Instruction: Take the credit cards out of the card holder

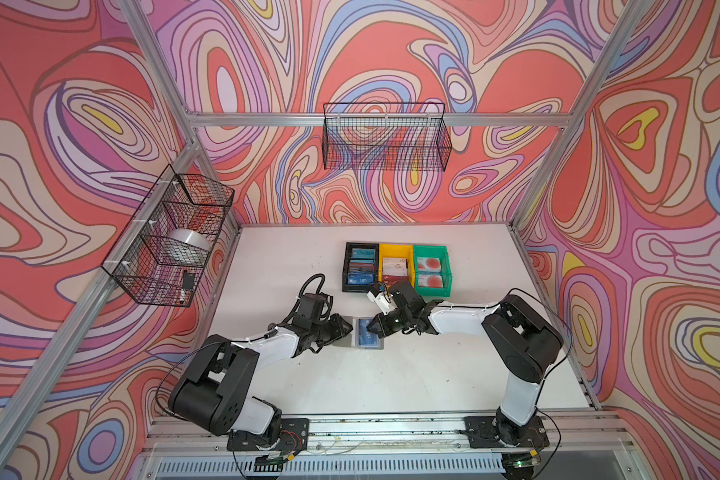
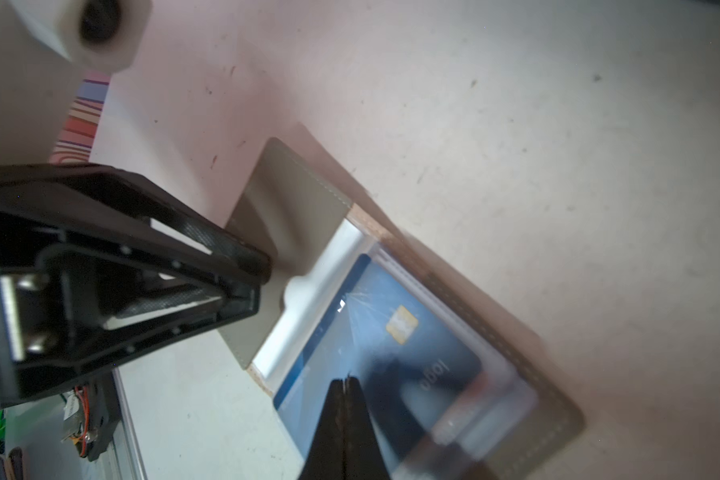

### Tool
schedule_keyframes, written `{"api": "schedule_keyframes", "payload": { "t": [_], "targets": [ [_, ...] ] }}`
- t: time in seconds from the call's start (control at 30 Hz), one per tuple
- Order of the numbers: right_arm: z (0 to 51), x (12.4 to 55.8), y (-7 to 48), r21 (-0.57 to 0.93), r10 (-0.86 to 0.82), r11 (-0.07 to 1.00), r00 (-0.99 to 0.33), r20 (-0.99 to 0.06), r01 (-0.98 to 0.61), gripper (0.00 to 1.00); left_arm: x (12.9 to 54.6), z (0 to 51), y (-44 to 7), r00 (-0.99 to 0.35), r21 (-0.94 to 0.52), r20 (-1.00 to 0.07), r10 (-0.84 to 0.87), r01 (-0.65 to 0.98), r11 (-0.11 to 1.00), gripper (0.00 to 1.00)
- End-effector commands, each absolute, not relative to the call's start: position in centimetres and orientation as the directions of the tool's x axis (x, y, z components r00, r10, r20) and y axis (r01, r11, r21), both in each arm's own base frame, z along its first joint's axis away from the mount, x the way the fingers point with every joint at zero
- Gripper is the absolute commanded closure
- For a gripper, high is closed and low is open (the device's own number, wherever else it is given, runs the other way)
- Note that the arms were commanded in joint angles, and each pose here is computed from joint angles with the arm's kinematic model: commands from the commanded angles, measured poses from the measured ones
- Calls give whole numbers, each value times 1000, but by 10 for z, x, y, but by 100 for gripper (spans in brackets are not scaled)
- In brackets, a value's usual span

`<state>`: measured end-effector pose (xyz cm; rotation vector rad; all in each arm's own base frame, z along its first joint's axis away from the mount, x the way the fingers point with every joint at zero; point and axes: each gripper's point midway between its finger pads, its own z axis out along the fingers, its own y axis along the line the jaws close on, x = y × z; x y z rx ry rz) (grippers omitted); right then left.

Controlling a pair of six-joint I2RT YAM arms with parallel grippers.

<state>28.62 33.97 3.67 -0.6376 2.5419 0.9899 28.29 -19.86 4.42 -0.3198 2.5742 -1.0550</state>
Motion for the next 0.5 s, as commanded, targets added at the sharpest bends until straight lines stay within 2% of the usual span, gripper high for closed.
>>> {"api": "schedule_keyframes", "payload": {
  "t": [0.0, 0.07, 0.23, 0.47],
  "targets": [
    [30, 285, 324, 513, -267, 705, -854, -447, -489, 96, 297, 61, -210, -907, -761, -249, -341, -34, 648, 62],
    [29, 285, 320, 509, -261, 714, -857, -444, -481, 96, 297, 58, -209, -908, -757, -243, -341, -42, 652, 57],
    [28, 287, 311, 495, -247, 733, -861, -445, -466, 92, 296, 52, -215, -917, -775, -213, -336, -51, 630, 54],
    [30, 289, 311, 498, -248, 729, -859, -447, -470, 88, 293, 43, -217, -925, -772, -192, -327, -64, 633, 60]
  ]
}}
